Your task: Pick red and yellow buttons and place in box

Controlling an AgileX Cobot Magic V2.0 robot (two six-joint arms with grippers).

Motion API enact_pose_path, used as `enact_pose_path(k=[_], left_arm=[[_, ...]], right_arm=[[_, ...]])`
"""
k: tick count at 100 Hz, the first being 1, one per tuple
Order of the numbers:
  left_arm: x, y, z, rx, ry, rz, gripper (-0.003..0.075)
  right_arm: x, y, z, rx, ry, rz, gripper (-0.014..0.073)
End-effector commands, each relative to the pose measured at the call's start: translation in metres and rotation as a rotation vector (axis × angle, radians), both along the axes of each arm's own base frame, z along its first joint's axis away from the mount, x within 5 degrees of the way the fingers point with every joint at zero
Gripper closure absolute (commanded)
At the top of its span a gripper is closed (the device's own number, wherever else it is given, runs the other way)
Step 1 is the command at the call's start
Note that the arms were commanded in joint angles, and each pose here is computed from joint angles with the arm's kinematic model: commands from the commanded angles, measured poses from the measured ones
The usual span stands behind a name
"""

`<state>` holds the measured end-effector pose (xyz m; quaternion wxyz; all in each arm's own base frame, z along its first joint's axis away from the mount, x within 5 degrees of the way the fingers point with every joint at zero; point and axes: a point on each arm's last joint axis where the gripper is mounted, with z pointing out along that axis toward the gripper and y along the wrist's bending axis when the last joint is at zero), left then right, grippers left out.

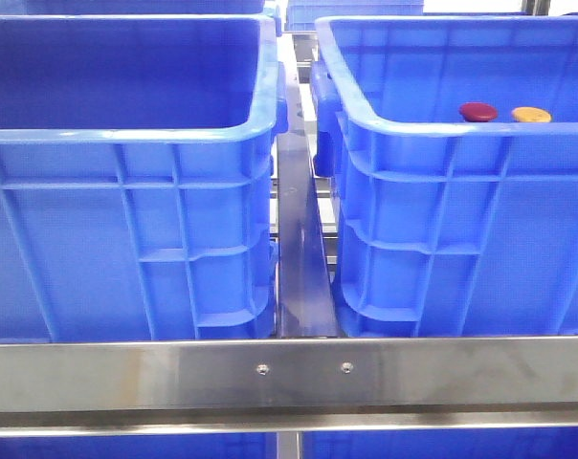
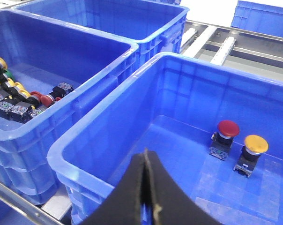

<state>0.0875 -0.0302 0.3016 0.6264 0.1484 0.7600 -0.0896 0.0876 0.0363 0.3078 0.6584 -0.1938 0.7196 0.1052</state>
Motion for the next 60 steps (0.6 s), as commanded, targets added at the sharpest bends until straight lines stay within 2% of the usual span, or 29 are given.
enact_pose_path(k=[1, 20, 32, 42, 60], left_arm=[[-0.003, 0.011, 0.012, -0.066, -0.16, 0.117, 0.074], [-0.014, 0.024, -0.012, -0.063, -0.29, 0.246, 0.074], [-0.021, 0.028, -0.035, -0.043, -0.297, 0.299, 0.074], [-0.027, 0.03, -0.055, -0.107, -0.296, 0.328, 0.074], [-0.034, 0.032, -0.093, -0.114, -0.31, 0.376, 0.074]], right_arm=[[0.0, 0.0, 0.01, 0.04, -0.031, -0.006, 0.0661], [0.0, 0.0, 0.01, 0.04, -0.031, -0.006, 0.0661], [0.0, 0.0, 0.01, 0.04, -0.031, -0.006, 0.0661], [0.0, 0.0, 0.01, 0.04, -0.031, -0.006, 0.0661], [0.0, 0.0, 0.01, 0.04, -0.031, -0.006, 0.0661]])
